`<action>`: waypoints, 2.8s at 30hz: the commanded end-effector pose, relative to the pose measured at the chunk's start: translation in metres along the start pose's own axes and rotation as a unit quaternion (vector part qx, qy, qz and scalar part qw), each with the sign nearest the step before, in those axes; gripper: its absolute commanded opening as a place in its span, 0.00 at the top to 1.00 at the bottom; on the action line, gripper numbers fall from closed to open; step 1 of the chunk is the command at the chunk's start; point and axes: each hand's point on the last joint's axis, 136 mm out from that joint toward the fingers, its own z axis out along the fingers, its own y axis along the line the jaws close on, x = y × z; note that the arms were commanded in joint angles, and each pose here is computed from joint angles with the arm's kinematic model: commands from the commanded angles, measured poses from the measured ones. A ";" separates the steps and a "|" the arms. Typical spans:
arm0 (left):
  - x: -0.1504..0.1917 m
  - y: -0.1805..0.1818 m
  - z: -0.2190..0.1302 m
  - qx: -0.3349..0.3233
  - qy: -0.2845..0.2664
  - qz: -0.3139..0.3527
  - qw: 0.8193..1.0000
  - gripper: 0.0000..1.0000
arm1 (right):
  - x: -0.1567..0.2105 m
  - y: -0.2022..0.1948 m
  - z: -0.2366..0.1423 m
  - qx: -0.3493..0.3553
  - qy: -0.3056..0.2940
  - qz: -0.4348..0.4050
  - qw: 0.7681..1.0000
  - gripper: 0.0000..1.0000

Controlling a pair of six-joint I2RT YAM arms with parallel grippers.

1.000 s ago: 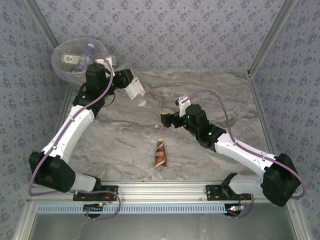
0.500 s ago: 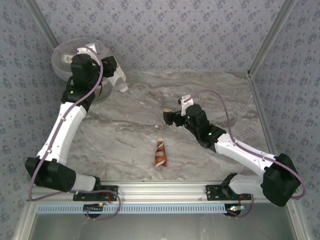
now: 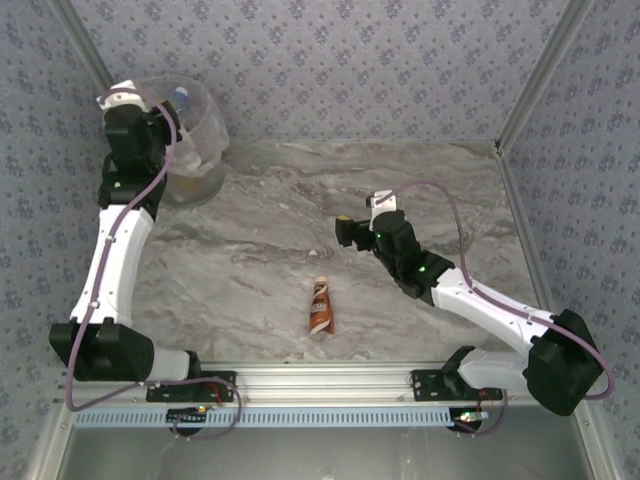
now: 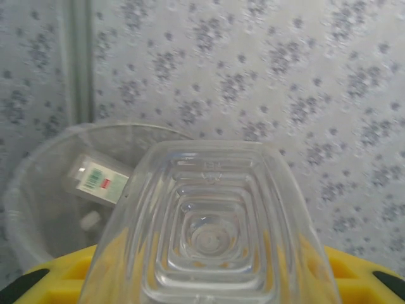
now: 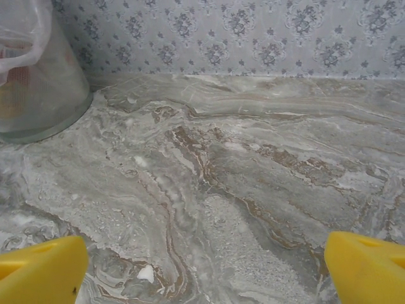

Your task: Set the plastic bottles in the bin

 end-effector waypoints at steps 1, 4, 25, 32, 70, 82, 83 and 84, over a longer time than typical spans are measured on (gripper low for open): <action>-0.045 0.002 -0.007 0.018 -0.055 -0.017 0.998 1.00 | -0.001 -0.015 -0.004 0.033 -0.004 0.020 0.999 0.02; -0.053 0.006 -0.001 0.013 -0.061 0.005 0.998 1.00 | 0.001 -0.020 -0.003 0.040 -0.001 0.026 0.999 0.02; -0.055 0.043 0.082 0.001 -0.039 0.175 0.984 0.99 | 0.009 -0.031 -0.001 0.058 0.013 0.062 0.996 0.03; -0.019 0.047 0.117 0.009 0.026 0.156 0.987 0.98 | 0.012 -0.033 -0.002 0.063 0.019 0.059 0.996 0.03; 0.021 -0.058 0.082 0.167 0.142 0.131 0.967 0.01 | 0.028 -0.051 -0.007 0.088 0.040 0.074 0.993 0.03; 0.032 -0.140 -0.005 0.230 0.131 0.106 0.958 0.01 | 0.025 -0.053 -0.010 0.086 0.025 0.080 0.993 0.03; 0.037 -0.144 -0.013 0.229 0.125 0.097 0.960 0.01 | 0.025 -0.053 -0.010 0.087 0.024 0.083 0.992 0.02; 0.042 -0.145 -0.020 0.227 0.118 0.087 0.963 0.01 | 0.026 -0.055 -0.010 0.089 0.023 0.086 0.992 0.02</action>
